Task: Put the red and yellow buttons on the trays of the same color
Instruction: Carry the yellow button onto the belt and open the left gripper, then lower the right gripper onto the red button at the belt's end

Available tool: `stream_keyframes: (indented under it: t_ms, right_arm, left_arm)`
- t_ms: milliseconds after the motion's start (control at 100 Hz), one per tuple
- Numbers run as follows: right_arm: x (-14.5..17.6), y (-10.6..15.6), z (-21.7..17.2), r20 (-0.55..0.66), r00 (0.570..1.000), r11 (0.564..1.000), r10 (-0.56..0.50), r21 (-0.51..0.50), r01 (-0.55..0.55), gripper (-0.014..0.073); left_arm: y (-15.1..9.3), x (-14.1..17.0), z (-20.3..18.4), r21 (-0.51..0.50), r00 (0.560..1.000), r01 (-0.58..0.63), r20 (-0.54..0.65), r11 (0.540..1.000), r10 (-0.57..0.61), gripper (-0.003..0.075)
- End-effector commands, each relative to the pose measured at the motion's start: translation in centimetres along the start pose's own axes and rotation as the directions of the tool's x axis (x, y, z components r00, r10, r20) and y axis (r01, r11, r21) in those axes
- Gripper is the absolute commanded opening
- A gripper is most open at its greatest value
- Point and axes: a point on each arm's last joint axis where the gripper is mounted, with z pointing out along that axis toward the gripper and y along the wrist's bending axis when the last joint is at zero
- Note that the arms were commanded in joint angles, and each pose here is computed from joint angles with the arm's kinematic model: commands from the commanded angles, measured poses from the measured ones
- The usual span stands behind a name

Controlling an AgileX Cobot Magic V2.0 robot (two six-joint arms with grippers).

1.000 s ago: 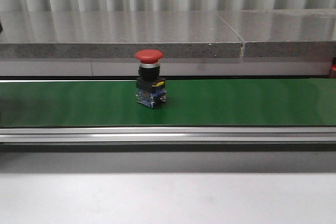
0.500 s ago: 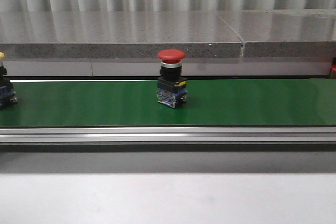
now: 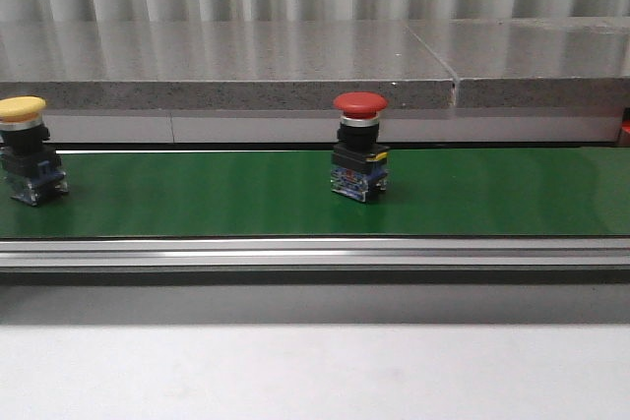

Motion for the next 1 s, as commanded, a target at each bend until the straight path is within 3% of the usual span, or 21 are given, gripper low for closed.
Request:
stream_keyframes:
  t_ms: [0,110,400,520,690,760,870,990]
  right_arm:
    - [-1.1,0.1,-1.0,0.088,0.996,1.000,-0.009,0.007,0.008,-0.0068]
    - [-1.1,0.1,-1.0,0.091,0.996,1.000,-0.009,0.008,0.008,-0.0068]
    - [-0.9,0.2,-1.0,0.071,0.997,1.000,-0.009,0.001,0.009,-0.0051]
    - [-0.7,0.2,-1.0,0.041,0.999,1.000,-0.009,-0.008,0.009,0.0102]
    - [-0.2,0.4,-1.0,-0.008,1.000,1.000,-0.007,-0.027,0.007,0.0540]
    - [0.0,0.5,-1.0,-0.027,1.000,0.999,0.000,-0.040,-0.001,0.0666]
    - [0.0,0.7,-1.0,-0.034,0.999,0.998,0.011,-0.058,-0.013,0.0635]
    - [-0.4,1.3,-1.2,-0.021,0.999,0.996,-0.048,-0.079,0.046,0.0634]
  left_arm:
    - [-0.1,-1.2,-0.6,0.008,0.994,-0.002,0.112,1.000,0.001,0.0177]
    - [-0.1,-1.1,-0.6,0.008,0.994,-0.002,0.110,1.000,0.001,-0.0023]
    - [-0.1,-1.0,-0.6,0.008,0.994,-0.002,0.108,1.000,0.001,-0.0020]
    - [-0.1,-1.0,-0.6,0.008,0.994,-0.002,0.105,1.000,0.001,-0.0020]
    - [-0.1,-1.0,-0.6,0.008,0.994,-0.002,0.105,1.000,0.001,-0.0020]
    - [-0.1,-1.0,-0.6,0.008,0.994,-0.002,0.105,1.000,0.001,-0.0020]
    - [-0.1,-1.0,-0.6,0.008,0.994,-0.002,0.105,1.000,0.001,-0.0020]
    - [-0.1,-1.0,-0.6,0.008,0.994,-0.002,0.105,1.000,0.001,-0.0020]
